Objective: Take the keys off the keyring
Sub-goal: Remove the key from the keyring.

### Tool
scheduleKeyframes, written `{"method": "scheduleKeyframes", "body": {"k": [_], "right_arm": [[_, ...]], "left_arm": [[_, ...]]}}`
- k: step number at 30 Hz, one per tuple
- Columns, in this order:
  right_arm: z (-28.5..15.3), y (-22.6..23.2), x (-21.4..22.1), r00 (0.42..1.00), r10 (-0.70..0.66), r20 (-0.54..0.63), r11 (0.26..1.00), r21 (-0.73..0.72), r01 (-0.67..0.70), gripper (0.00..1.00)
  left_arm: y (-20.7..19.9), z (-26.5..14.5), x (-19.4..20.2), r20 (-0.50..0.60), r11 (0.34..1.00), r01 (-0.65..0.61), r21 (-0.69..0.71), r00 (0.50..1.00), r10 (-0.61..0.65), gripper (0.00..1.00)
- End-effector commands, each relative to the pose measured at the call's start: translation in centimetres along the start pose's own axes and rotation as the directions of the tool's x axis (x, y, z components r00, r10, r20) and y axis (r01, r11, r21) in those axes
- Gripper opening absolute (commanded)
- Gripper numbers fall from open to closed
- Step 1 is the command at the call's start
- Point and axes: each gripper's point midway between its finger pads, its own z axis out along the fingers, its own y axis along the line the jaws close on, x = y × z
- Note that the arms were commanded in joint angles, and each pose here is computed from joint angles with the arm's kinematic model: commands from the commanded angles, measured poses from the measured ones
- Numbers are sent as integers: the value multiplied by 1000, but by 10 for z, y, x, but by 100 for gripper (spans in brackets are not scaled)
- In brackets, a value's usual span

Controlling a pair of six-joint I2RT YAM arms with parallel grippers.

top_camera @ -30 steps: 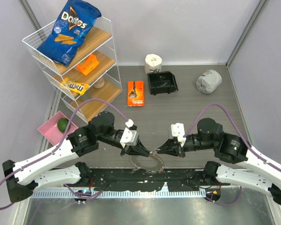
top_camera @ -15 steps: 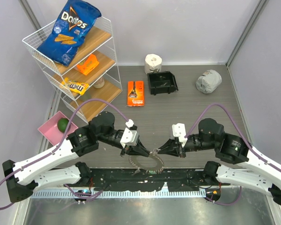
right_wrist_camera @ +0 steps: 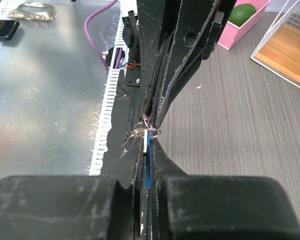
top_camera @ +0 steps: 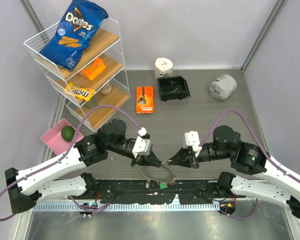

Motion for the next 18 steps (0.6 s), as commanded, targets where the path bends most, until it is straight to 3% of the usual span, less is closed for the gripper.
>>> {"method": "scheduleKeyframes", "body": {"k": [1,12,18], "right_arm": [[-7,3,-48,990,-72,125,997,-8,73,5],[0,7,-53,988,-55,144,996,-56,64,5],[3,9,-53,989,-44,144,996,-75,55,5]], "left_arm": [[0,-1,-8,-12,1000,-25,-8,1000,25,0],[15,4,-1,-86,996,50,-68,995,-56,0],[26,6,3,-142,982,144,-125,977,-161,0]]}}
